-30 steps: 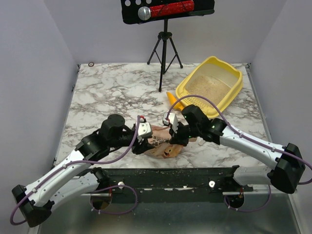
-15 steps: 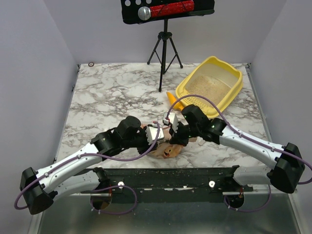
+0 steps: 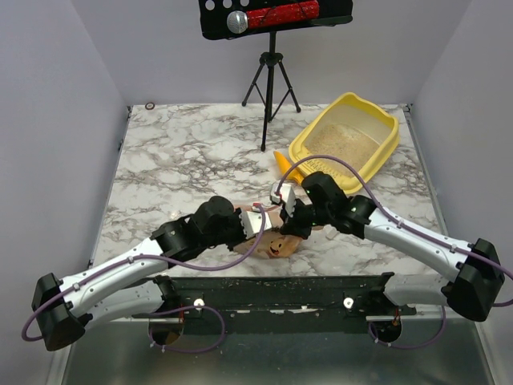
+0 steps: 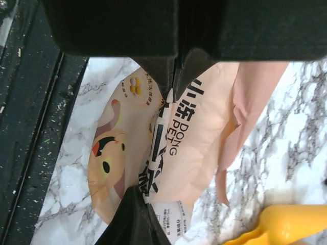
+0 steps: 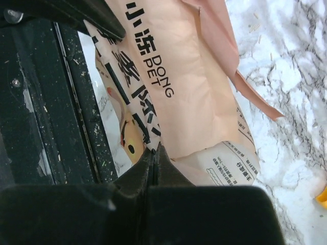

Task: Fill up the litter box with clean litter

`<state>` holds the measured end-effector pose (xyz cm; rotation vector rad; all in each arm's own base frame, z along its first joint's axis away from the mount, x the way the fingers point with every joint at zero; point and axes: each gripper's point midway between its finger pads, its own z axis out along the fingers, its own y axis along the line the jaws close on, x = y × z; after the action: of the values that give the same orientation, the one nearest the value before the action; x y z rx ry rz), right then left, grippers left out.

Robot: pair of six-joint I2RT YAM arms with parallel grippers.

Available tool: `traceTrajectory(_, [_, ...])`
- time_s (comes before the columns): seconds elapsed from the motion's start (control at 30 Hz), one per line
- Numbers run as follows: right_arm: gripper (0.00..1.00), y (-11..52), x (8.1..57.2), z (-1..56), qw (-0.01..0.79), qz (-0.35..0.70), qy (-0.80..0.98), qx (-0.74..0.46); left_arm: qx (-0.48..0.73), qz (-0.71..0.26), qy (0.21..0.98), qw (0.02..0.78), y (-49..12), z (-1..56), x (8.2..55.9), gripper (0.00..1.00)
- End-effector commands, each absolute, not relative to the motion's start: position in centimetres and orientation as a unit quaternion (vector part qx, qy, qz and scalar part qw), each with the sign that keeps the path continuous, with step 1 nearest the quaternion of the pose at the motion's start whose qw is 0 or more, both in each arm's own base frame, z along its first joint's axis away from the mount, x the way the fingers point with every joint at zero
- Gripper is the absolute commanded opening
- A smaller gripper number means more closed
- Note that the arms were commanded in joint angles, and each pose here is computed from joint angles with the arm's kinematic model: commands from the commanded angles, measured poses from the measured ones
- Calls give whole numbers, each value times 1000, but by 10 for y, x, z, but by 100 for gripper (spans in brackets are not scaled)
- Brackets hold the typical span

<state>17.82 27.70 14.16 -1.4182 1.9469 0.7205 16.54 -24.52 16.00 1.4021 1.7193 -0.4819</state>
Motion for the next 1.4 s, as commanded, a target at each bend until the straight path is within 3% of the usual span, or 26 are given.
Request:
traceTrajectory(0.0, [0,239,169,114,268,220,763,-545,505,-72,714,479,-192,166,193,0])
traceTrajectory(0.3, [0,211,183,93,247,205,773,-548,446,-50,702,553,-159,195,192,0])
traceTrajectory(0.5, [1,217,180,91,228,223,762,-563,429,-86,687,579,-161,203,184,0])
traceTrajectory(0.67, [24,232,184,126,250,247,740,-573,430,-90,695,569,-166,203,186,0])
traceTrajectory(0.73, [28,233,188,143,266,244,735,-574,432,-91,699,563,-169,200,187,0])
traceTrajectory(0.97, [39,225,190,206,357,226,707,-567,433,-88,715,543,-175,194,190,0])
traceTrajectory(1.37, [52,246,199,205,359,247,675,-595,425,-104,712,549,-179,201,189,0])
